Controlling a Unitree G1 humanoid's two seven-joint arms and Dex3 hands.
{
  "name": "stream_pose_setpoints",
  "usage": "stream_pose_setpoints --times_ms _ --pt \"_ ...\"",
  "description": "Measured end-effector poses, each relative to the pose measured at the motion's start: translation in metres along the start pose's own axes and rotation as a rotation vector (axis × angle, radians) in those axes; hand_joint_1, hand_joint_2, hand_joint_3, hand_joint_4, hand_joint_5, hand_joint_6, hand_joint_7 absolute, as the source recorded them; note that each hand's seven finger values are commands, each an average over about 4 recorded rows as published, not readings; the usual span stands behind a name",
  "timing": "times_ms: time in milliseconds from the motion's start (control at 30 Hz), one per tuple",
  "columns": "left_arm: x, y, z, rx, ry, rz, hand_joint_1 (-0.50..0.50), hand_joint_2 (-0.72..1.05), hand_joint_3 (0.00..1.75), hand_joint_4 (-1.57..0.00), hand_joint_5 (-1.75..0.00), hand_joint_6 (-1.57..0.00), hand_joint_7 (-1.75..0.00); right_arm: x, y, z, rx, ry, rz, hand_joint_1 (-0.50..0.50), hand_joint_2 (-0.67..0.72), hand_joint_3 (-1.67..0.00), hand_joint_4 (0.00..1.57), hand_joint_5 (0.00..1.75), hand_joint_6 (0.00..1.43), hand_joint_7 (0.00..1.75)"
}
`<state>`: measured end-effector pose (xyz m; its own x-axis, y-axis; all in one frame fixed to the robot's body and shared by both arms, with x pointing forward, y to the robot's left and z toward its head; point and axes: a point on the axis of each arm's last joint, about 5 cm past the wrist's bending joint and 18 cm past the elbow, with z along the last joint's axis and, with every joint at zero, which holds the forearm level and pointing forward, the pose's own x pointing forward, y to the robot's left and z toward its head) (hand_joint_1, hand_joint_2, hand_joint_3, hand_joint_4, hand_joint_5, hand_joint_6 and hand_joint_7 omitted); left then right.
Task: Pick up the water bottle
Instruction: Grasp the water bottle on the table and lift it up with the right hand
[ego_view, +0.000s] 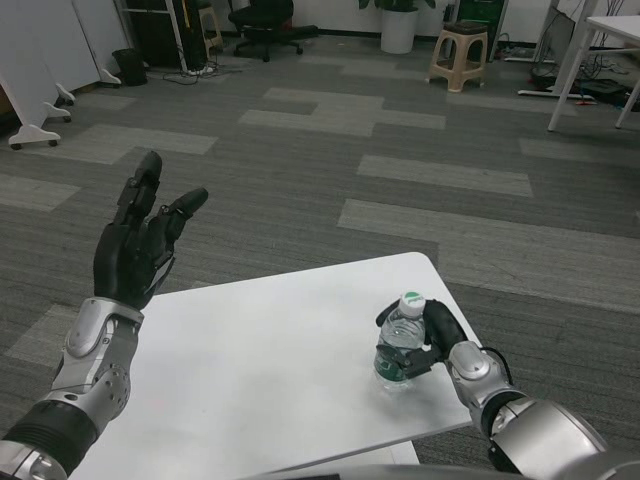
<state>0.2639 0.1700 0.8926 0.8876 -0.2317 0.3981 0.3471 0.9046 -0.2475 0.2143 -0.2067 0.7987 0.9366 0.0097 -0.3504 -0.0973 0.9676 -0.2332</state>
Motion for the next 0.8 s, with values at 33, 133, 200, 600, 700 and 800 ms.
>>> stream_pose_setpoints --times_ms 33,133,200,600,700,800 --pt "0.000 0.000 0.000 0.000 0.000 0.000 -0.50 1.03 0.33 0.00 -0.82 0.00 0.00 0.001 0.000 0.001 0.004 -0.008 0.003 -0.42 -0.60 -1.59 1.57 1.65 1.36 1.61" --pt "0.000 0.000 0.000 0.000 -0.001 0.000 -0.50 1.00 0.31 0.00 -0.82 0.00 0.00 0.003 -0.001 0.006 0.024 -0.041 -0.001 -0.42 -0.60 -1.59 1.57 1.65 1.34 1.61" --pt "0.000 0.000 0.000 -0.001 -0.001 0.000 -0.50 1.05 0.35 0.00 -0.82 0.00 0.00 0.005 -0.002 0.010 0.036 -0.061 -0.009 -0.42 -0.60 -1.59 1.57 1.65 1.34 1.61" --pt "0.000 0.000 0.000 -0.001 -0.002 0.002 -0.50 0.96 0.35 0.00 -0.82 0.00 0.00 0.011 -0.002 0.028 0.048 -0.171 0.000 -0.42 -0.60 -1.59 1.53 1.65 1.31 1.61" --pt "0.000 0.000 0.000 -0.001 -0.002 0.003 -0.50 1.00 0.35 0.00 -0.82 0.00 0.00 0.013 -0.004 0.035 0.044 -0.212 0.005 -0.42 -0.60 -1.59 1.51 1.65 1.31 1.61" --pt "0.000 0.001 0.000 0.000 0.000 0.005 -0.50 1.05 0.35 0.00 -0.82 0.00 0.00 0.015 -0.006 0.044 0.039 -0.262 0.011 -0.42 -0.60 -1.59 1.51 1.65 1.29 1.61"
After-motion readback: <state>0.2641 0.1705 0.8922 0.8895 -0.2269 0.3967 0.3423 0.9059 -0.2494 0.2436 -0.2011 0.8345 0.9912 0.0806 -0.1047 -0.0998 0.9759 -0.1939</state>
